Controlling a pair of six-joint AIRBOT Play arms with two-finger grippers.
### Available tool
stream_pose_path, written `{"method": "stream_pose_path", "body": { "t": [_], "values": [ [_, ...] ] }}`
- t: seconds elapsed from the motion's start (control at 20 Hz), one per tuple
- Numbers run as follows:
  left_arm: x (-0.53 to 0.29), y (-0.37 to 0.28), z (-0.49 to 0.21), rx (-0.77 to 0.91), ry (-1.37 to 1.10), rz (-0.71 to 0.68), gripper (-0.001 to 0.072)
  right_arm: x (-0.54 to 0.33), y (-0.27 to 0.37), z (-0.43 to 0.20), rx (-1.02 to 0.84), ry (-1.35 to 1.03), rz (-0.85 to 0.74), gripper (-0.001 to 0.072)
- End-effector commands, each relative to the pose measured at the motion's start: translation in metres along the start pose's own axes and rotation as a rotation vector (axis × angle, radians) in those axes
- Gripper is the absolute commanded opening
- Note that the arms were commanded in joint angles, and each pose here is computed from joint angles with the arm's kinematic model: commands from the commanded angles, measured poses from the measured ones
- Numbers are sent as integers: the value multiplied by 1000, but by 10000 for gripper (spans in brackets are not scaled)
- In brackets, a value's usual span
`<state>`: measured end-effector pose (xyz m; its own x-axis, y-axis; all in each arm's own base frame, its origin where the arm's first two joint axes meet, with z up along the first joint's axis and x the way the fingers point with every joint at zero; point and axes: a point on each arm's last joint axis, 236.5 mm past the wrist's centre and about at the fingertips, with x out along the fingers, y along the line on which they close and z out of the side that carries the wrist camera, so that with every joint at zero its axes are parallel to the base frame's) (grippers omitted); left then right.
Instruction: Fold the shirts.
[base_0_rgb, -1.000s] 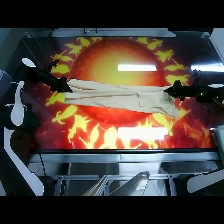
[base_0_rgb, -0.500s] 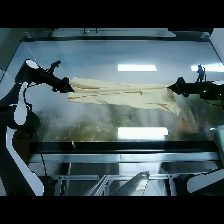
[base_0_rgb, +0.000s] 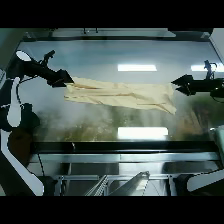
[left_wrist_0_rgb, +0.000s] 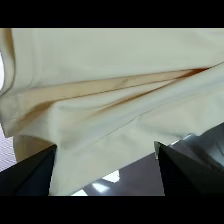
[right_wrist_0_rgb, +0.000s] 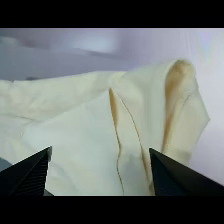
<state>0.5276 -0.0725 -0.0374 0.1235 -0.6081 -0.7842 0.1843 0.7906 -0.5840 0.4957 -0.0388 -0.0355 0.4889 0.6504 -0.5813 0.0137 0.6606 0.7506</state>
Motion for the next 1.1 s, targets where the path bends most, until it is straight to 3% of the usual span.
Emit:
{"method": "stream_pose_path", "body": {
  "t": [0.0,0.15,0.2,0.25,0.3,0.5,0.55,0.6,0.65,0.7,1.05],
  "values": [
    [-30,-25,14,14,-93,-36,688,-9,-35,-20,72,85,-62,692],
    [-32,-37,13,33,-88,-41,684,19,-47,-48,134,183,-24,691],
    [-28,-40,10,39,-73,-45,624,32,-47,-58,156,218,-10,661],
    [-20,-46,8,48,-54,-52,341,43,-37,-61,181,232,42,559],
    [-12,-52,5,59,-36,-58,-1,51,-22,-62,199,235,101,594],
    [19,-79,8,117,-25,-63,19,89,4,-71,190,263,118,597],
    [25,-88,12,138,-37,-63,19,97,8,-71,177,258,109,533],
    [32,-97,15,155,-49,-60,18,102,14,-71,168,258,112,267],
    [40,-104,18,175,-57,-51,18,105,19,-70,169,253,124,73],
    [46,-113,21,192,-69,-47,18,107,22,-68,170,246,132,28],
    [136,-183,17,269,-92,-53,9,55,80,-42,70,262,190,26]
  ]
}}
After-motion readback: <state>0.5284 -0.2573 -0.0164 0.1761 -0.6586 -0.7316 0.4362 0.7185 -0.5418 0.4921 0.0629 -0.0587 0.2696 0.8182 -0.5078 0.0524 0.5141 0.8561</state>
